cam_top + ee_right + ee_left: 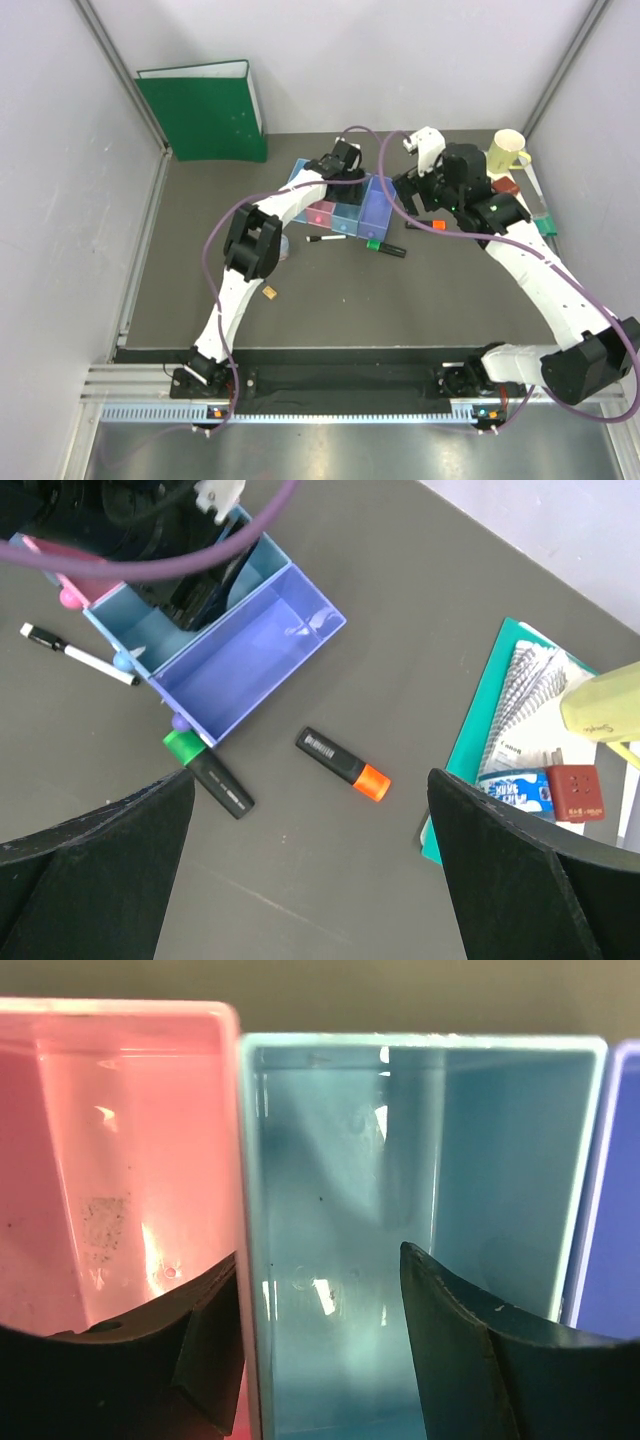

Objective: Sort the stationery into containers
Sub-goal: Move the storage box to the center of the board.

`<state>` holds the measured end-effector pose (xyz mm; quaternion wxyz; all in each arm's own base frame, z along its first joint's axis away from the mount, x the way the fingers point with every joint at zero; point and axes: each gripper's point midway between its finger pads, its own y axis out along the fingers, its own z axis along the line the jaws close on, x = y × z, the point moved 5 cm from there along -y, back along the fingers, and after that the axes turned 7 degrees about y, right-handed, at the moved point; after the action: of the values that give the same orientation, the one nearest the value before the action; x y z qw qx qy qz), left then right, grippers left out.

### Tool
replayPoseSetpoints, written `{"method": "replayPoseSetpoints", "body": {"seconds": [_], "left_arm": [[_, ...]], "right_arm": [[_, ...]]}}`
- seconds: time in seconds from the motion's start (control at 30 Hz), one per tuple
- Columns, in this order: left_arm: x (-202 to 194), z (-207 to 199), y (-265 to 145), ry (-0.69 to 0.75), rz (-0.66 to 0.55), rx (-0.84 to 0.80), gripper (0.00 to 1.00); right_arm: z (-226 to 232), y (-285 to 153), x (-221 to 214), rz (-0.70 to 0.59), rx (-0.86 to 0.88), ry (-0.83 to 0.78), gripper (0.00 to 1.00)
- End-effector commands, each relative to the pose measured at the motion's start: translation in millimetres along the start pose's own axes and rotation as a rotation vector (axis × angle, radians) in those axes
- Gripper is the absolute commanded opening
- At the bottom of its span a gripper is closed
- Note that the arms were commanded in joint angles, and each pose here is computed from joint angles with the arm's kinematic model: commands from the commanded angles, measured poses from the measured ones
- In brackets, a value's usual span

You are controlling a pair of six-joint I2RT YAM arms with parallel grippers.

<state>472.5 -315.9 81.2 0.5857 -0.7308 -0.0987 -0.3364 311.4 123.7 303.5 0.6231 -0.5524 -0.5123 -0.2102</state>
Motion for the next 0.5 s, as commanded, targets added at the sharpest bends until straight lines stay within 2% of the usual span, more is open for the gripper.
{"method": "replayPoseSetpoints", "body": {"seconds": [0.0, 0.33, 0.47], "left_arm": [[7, -5, 12, -0.092, -0.021, -0.038, 0.64], [2, 13, 22, -0.165, 0.000, 0.014, 0.64], [14, 15, 4, -0.110, -0.028, -0.003, 0.65]], "right_arm": [[-2, -7, 2, -0.030, 0.006, -0.007, 1.00], [1, 4, -8, 0.010, 0.028, -0.030, 1.00], [5, 14, -16, 0.044, 0.051, -0.033, 1.00]]}}
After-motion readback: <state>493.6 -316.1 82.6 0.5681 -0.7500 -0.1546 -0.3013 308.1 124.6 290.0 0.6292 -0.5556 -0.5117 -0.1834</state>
